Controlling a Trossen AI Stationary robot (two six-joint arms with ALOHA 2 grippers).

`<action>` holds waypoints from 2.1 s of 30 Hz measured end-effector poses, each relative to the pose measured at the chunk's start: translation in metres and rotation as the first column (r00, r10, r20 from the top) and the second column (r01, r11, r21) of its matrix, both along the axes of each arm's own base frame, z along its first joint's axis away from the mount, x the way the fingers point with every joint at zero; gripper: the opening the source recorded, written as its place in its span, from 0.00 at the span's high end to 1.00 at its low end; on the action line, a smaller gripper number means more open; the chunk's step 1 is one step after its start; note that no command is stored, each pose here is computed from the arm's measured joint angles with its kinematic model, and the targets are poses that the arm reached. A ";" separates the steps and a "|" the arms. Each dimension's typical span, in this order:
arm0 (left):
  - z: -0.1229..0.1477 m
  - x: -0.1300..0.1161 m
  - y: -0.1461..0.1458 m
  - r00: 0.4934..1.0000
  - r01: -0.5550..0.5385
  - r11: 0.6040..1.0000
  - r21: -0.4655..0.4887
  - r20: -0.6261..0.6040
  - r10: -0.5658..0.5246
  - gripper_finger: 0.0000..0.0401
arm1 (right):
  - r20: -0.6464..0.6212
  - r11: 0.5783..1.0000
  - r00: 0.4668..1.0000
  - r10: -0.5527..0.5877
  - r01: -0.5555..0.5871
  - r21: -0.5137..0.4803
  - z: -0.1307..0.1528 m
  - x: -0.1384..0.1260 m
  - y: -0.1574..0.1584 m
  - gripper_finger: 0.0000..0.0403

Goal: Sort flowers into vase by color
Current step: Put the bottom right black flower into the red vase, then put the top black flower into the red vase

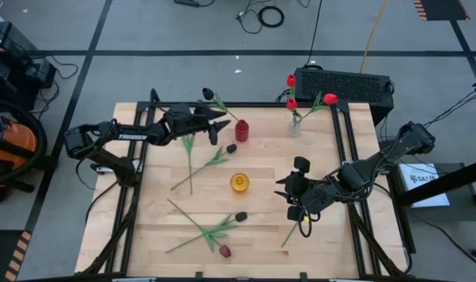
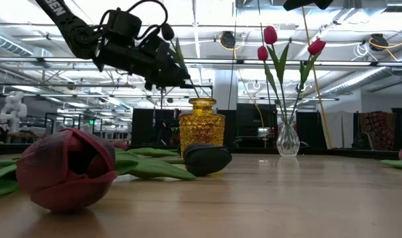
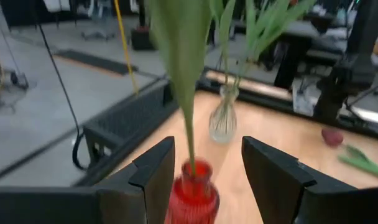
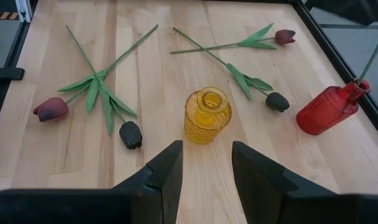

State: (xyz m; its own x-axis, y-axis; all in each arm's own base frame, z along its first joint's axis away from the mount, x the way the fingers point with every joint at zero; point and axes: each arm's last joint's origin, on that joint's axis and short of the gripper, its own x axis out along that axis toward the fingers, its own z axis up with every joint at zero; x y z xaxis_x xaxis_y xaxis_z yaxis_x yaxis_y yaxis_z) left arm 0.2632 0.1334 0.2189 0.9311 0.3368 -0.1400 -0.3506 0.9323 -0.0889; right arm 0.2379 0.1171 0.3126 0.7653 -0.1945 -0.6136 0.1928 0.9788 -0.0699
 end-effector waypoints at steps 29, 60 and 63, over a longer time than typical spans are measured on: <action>-0.028 -0.010 0.001 0.967 -0.118 0.973 -0.198 -0.245 0.068 0.96 | -0.010 1.000 1.000 0.011 -0.011 -0.018 0.000 0.000 0.000 0.68; -0.066 -0.014 -0.105 0.708 -0.146 0.966 -0.212 -0.705 -0.048 0.96 | -0.003 0.994 0.999 0.050 -0.050 -0.096 0.001 0.001 0.000 0.68; -0.068 -0.016 -0.115 0.687 -0.150 0.962 -0.230 -0.724 -0.066 0.94 | -0.009 0.991 0.998 0.062 -0.062 -0.115 0.001 0.001 -0.001 0.68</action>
State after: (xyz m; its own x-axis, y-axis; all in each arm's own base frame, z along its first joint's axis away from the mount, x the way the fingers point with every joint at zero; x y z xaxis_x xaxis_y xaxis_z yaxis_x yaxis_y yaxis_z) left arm 0.2472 0.0187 0.1511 0.4893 0.2253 -0.8425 -0.4435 0.8961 -0.0179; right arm 0.2392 0.1161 0.3139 0.7746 -0.2164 -0.5943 0.1314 0.9742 -0.1836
